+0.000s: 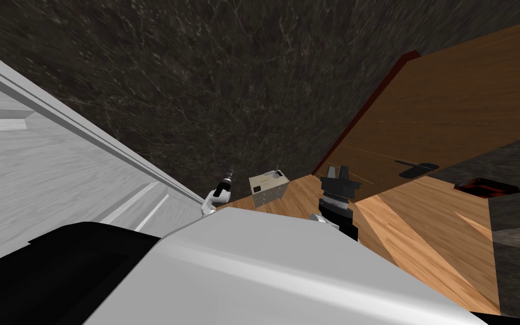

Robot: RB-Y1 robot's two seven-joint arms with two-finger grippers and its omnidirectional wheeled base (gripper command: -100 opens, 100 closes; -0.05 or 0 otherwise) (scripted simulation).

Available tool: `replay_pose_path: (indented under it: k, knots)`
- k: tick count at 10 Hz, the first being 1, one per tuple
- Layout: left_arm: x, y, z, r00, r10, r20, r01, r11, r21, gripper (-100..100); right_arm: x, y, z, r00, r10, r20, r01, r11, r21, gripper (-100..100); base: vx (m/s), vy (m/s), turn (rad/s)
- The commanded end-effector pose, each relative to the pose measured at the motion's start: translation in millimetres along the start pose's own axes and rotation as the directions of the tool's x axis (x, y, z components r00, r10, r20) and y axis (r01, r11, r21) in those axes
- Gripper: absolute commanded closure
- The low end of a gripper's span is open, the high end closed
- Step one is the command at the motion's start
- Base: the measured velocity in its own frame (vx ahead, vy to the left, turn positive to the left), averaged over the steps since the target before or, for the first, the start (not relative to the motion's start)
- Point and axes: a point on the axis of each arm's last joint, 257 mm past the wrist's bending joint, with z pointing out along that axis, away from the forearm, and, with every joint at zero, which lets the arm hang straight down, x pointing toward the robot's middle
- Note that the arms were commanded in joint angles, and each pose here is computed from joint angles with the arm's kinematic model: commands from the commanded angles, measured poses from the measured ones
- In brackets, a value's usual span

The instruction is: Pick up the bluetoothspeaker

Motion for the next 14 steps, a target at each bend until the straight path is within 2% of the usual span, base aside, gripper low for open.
replay_pose_path:
  k: [1,2,3,4,7,8,9,10,11,12,13,14]
  knots:
    - [-2.9,16.8,2.2,1.000,0.003,0.002,-0.002,0.998,-0.057,-100,0.0,0.0,0.0,1.000,0.000,0.000,0.000,1.000,0.000,0,0.004,-0.036,0.004]
    - [-6.0,32.6,8.2,1.000,0.005,0.007,-0.004,0.995,-0.103,-100,0.0,0.0,0.0,1.000,0.000,0.000,0.000,1.000,0.000,0,0.001,-0.046,0.006]
    - [-6.0,40.9,7.2,1.000,0.005,0.006,-0.004,0.991,-0.136,-100,0.0,0.0,0.0,1.000,0.000,0.000,0.000,1.000,0.000,0,0.006,-0.043,0.008]
    - [-6.0,43.4,6.9,1.000,0.005,0.006,-0.004,0.989,-0.145,-100,0.0,0.0,0.0,1.000,0.000,0.000,0.000,1.000,0.000,0,0.007,-0.017,-0.002]
    - [-10.5,81.8,14.4,1.000,-0.001,0.017,0.005,0.964,-0.265,-100,0.0,0.0,0.0,1.000,0.000,0.000,0.000,1.000,0.000,0,0.012,-0.041,0.010]
    - [-10.5,89.7,12.1,1.000,-0.001,0.017,0.006,0.955,-0.296,-100,0.0,0.0,0.0,1.000,0.000,0.000,0.000,1.000,0.000,0,0.011,-0.044,0.013]
    - [-10.5,91.2,11.6,1.000,-0.001,0.017,0.006,0.953,-0.302,-100,0.0,0.0,0.0,1.000,0.000,0.000,0.000,1.000,0.000,0,0.004,-0.016,-0.002]
    - [-11.6,108.4,13.8,1.000,-0.009,0.023,0.016,0.935,-0.354,-100,0.0,0.0,0.0,1.000,0.000,0.000,0.000,1.000,0.000,0,0.015,-0.036,0.013]
    - [-11.5,114.3,11.5,1.000,-0.009,0.023,0.017,0.926,-0.377,-100,0.0,0.0,0.0,1.000,0.000,0.000,0.000,1.000,0.000,0,0.011,-0.039,0.013]
    - [-11.7,128.8,13.4,0.999,-0.019,0.029,0.030,0.907,-0.421,-100,0.0,0.0,0.0,1.000,0.000,0.000,0.000,1.000,0.000,0,0.015,-0.057,0.025]
    - [-11.6,134.6,10.8,0.999,-0.019,0.029,0.030,0.896,-0.442,-100,0.0,0.0,0.0,1.000,0.000,0.000,0.000,1.000,0.000,0,0.016,-0.052,0.015]
    - [-11.5,136.5,9.8,0.999,-0.019,0.029,0.030,0.893,-0.450,-100,0.0,0.0,0.0,1.000,0.000,0.000,0.000,1.000,0.000,0,0.009,-0.021,-0.002]
